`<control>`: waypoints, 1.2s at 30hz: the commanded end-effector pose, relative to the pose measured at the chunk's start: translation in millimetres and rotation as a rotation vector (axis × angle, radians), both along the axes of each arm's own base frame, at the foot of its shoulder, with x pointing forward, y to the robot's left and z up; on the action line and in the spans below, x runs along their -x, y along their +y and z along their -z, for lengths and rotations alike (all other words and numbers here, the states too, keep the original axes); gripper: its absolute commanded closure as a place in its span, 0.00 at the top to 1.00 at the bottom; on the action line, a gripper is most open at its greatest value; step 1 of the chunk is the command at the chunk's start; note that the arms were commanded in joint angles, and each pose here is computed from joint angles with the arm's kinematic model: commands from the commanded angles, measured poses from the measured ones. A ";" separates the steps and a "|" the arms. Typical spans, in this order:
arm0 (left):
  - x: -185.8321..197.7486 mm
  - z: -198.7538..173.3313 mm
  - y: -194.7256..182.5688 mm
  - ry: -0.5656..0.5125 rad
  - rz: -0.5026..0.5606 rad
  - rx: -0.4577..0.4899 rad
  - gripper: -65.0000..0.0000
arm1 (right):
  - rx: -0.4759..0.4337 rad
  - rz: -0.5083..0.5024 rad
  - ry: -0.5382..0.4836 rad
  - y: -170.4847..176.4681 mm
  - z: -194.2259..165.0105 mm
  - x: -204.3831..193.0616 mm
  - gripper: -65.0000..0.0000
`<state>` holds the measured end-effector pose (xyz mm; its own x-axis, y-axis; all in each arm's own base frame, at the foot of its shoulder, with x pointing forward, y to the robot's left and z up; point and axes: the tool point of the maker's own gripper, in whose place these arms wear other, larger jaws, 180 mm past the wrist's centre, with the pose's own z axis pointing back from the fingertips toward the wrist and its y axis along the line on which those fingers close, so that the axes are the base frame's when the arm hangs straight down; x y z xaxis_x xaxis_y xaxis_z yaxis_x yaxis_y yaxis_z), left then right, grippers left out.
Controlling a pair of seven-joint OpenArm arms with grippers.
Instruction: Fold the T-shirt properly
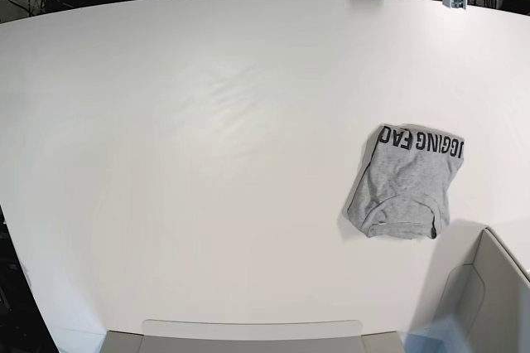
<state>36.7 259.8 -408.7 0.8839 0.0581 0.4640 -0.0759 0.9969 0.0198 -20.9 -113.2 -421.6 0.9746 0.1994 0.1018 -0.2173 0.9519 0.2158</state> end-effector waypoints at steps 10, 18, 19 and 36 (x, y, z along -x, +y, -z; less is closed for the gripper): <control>66.0 54.0 0.7 0.109 -0.108 0.084 0.00 | 0.069 0.035 0.165 -27.3 52.5 44.2 0.00; 129.2 121.1 -38.1 0.220 -0.134 0.166 0.00 | 0.095 0.055 0.210 -40.0 102.5 79.2 0.00; 133.4 127.4 -39.1 0.227 -0.152 0.175 0.00 | 0.099 0.056 0.218 -41.0 107.9 81.7 0.00; 173.2 218.3 -61.6 0.349 -0.361 0.264 0.00 | 0.266 0.124 0.296 -109.8 188.9 105.9 0.00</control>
